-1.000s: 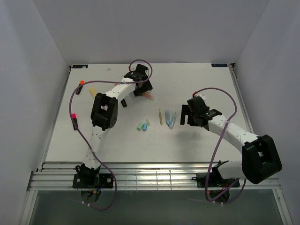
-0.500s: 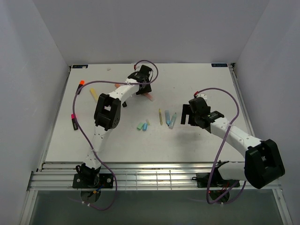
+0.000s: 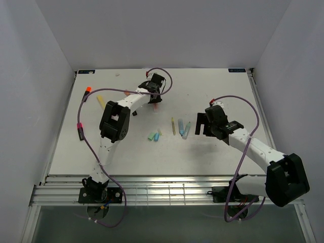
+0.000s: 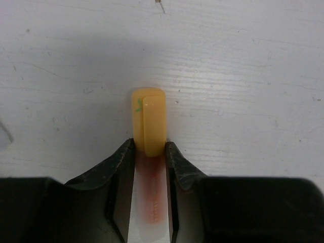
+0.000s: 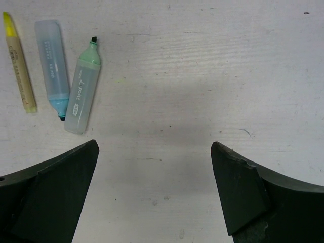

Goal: Open the pen caps

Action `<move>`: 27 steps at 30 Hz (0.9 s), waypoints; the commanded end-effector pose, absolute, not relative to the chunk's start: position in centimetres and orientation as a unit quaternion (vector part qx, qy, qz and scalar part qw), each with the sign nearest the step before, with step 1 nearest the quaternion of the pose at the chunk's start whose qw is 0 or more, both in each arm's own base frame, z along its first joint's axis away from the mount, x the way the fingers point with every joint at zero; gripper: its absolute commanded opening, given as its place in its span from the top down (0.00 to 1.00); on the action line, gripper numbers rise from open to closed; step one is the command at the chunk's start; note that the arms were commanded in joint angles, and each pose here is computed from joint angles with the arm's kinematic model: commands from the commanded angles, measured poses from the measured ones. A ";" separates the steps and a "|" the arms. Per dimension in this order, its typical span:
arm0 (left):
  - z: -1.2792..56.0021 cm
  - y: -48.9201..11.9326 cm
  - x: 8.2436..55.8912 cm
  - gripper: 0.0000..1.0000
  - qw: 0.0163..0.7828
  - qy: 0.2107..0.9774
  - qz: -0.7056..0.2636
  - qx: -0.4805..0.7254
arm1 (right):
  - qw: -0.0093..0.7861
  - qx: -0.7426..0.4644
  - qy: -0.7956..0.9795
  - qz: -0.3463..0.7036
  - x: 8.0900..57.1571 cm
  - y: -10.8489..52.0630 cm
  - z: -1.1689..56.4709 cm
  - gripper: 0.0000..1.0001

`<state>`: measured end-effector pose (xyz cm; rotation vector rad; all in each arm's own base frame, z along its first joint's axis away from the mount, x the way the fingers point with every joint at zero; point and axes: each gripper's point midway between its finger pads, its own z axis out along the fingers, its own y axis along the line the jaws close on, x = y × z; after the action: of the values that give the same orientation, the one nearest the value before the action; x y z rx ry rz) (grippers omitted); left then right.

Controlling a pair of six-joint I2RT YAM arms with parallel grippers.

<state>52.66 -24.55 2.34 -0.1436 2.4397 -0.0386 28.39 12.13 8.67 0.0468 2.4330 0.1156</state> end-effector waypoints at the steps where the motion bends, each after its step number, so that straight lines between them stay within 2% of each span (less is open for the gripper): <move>1: 3.2 -24.0 49.7 1.00 0.306 0.951 -0.024 -0.044 | 0.357 0.004 0.927 0.110 28.4 14.3 10.3 0.03; 2: 6.1 -24.6 50.0 1.00 0.330 0.941 -0.052 -0.051 | 0.371 -0.009 0.918 0.137 28.9 15.4 11.1 0.04; 4: 6.5 -25.6 47.9 1.00 0.311 0.944 -0.101 -0.045 | 0.358 -0.055 0.904 0.228 28.1 18.9 12.1 0.04; 5: 9.9 -26.5 47.8 1.00 0.340 0.928 -0.145 -0.047 | 0.374 -0.069 0.887 0.262 28.7 20.3 13.1 0.05; 6: 10.8 -27.1 46.9 1.00 0.337 0.923 -0.176 -0.053 | 0.374 -0.078 0.879 0.286 28.6 21.4 13.6 0.05; 7: 9.0 -27.7 43.9 1.00 0.297 0.930 -0.214 -0.042 | 0.375 -0.085 0.872 0.304 28.5 22.2 14.0 0.05; 8: 12.8 -28.6 43.7 1.00 0.332 0.904 -0.266 -0.047 | 0.373 -0.098 0.858 0.340 28.3 23.6 14.7 0.06; 10: 11.5 -28.2 40.4 1.00 0.306 0.904 -0.294 -0.050 | 0.365 -0.108 0.843 0.379 27.9 25.1 15.4 0.06; 12: 14.6 -28.0 39.0 1.00 0.332 0.884 -0.326 -0.053 | 0.363 -0.106 0.833 0.404 27.7 26.1 16.1 0.03; 14: 14.5 -27.6 37.2 1.00 0.329 0.881 -0.335 -0.067 | 0.353 -0.110 0.825 0.427 27.2 27.2 16.4 0.00; 19: 18.6 -27.0 34.7 1.00 0.371 0.855 -0.351 -0.088 | 0.343 -0.109 0.794 0.490 25.5 31.0 17.7 0.09; 27: 18.9 -27.3 32.2 1.00 0.370 0.855 -0.350 -0.103 | 0.352 -0.102 0.774 0.517 24.1 34.0 18.4 0.15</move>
<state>32.65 -27.74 18.38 -0.2101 2.2163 -0.8932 23.41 32.94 16.14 -0.3073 2.1140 1.2774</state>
